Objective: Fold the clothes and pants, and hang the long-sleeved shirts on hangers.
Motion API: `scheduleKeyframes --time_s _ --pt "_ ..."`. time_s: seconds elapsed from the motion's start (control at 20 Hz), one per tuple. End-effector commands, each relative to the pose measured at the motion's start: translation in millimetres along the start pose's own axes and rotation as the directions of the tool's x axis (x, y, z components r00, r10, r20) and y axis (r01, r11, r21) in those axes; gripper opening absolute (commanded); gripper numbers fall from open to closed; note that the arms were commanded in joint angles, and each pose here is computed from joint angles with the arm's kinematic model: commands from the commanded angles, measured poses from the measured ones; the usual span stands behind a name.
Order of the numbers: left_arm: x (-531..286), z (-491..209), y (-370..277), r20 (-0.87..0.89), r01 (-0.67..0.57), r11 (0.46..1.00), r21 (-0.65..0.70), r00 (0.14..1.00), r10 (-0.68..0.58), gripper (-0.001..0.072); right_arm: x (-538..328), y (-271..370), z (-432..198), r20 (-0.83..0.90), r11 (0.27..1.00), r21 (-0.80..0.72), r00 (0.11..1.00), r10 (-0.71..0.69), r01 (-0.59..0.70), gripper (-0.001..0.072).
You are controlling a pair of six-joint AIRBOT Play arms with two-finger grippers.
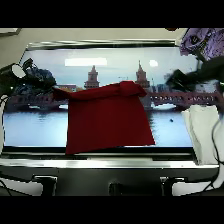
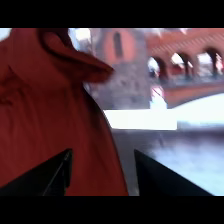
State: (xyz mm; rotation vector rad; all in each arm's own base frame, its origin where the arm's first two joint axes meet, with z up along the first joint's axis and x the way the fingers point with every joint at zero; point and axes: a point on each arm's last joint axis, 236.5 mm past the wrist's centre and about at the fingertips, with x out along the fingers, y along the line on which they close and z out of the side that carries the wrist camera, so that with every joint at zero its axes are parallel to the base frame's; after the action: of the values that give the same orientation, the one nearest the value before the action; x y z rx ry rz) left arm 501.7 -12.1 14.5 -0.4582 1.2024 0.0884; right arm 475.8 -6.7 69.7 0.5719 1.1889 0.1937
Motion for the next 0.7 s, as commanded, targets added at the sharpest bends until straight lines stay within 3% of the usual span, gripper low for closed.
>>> scheduleKeyframes --time_s 0.0,0.15,0.3,0.65 --pt "-8 -6 2 -0.021 -0.005 1.0 0.0 1.0 0.005 0.0022 -15 -39 -63 -0.116 0.998 0.066 0.993 0.019 -0.011 0.0507" --pt "-8 -10 3 -0.037 -0.01 1.0 0.0 0.999 0.01 0.0023 22 -55 -142 -0.285 0.986 0.165 0.957 0.051 -0.003 0.0524" --pt "-8 -10 3 -0.037 -0.01 1.0 0.0 0.999 0.01 0.0023 57 -58 -210 -0.429 0.986 0.168 0.901 0.065 0.009 0.0522" --pt "-9 -14 4 -0.053 -0.014 1.0 0.0 0.999 0.014 0.0023 104 -51 -270 -0.497 0.993 0.105 0.868 0.015 0.044 0.0513"
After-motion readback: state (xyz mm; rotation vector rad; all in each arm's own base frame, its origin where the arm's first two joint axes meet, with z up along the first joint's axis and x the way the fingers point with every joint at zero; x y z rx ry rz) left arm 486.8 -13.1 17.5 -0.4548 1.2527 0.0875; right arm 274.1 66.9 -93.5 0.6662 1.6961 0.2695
